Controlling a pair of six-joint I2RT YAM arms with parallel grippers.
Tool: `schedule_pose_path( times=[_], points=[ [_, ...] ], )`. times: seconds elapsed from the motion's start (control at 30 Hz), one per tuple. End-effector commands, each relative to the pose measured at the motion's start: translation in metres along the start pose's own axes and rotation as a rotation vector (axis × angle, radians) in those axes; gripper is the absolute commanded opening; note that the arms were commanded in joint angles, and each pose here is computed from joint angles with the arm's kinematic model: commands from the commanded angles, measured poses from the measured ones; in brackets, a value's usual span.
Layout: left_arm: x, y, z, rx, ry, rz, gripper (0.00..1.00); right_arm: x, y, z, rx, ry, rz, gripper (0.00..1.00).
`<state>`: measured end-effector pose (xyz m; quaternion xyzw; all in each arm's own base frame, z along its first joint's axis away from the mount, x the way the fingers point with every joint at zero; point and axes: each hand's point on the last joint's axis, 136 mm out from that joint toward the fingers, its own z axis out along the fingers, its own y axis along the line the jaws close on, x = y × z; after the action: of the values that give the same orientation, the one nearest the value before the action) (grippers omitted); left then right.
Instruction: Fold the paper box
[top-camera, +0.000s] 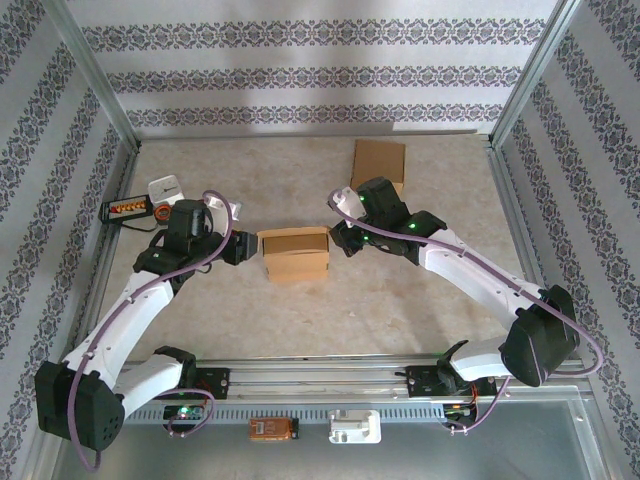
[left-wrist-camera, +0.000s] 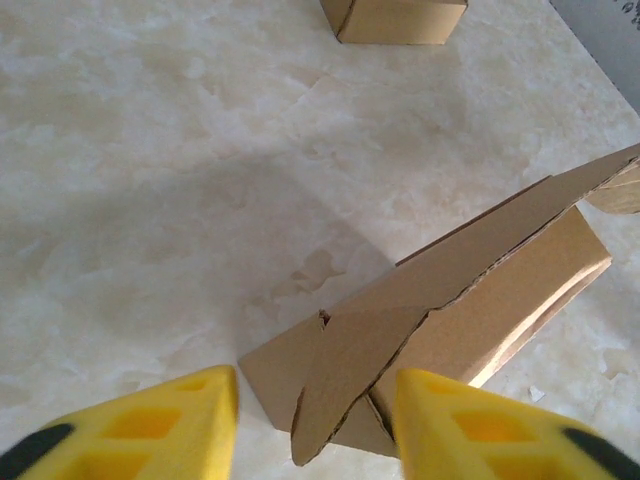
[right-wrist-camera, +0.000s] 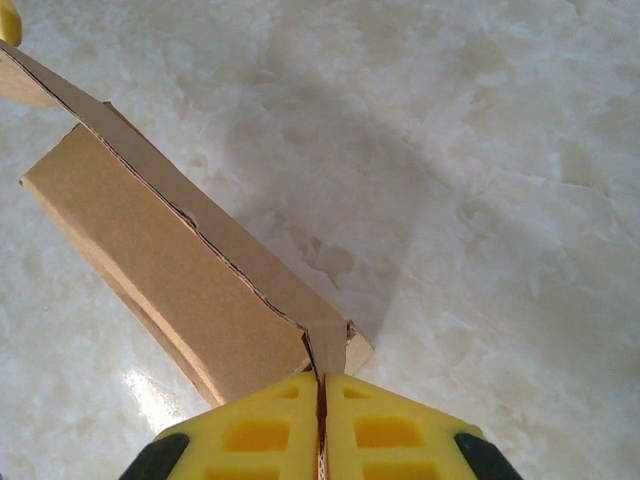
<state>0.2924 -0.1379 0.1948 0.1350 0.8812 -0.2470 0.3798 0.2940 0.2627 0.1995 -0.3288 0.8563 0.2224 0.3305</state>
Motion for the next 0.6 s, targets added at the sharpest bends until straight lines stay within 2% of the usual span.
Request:
schedule_pose_path(
  times=[0.0,0.17,0.23,0.33,0.57],
  points=[
    [-0.018,-0.008,-0.001,0.022,-0.046,0.010,0.36,-0.007,0.000,-0.009,0.010,-0.031,-0.004,0.10],
    [-0.014,-0.009,0.006,0.043,-0.015,-0.021,0.23,-0.008,-0.001,-0.007,0.008,-0.022,0.047,0.12],
    [-0.014,-0.010,0.006,0.050,-0.010,-0.040,0.14,-0.007,-0.002,-0.004,0.009,-0.014,0.070,0.11],
    [-0.017,-0.014,0.003,0.065,-0.021,-0.074,0.05,-0.009,-0.005,0.000,0.020,-0.005,0.141,0.04],
    [-0.023,-0.021,-0.001,0.077,-0.059,-0.112,0.00,-0.008,-0.011,0.011,0.039,0.020,0.447,0.05]
  ],
)
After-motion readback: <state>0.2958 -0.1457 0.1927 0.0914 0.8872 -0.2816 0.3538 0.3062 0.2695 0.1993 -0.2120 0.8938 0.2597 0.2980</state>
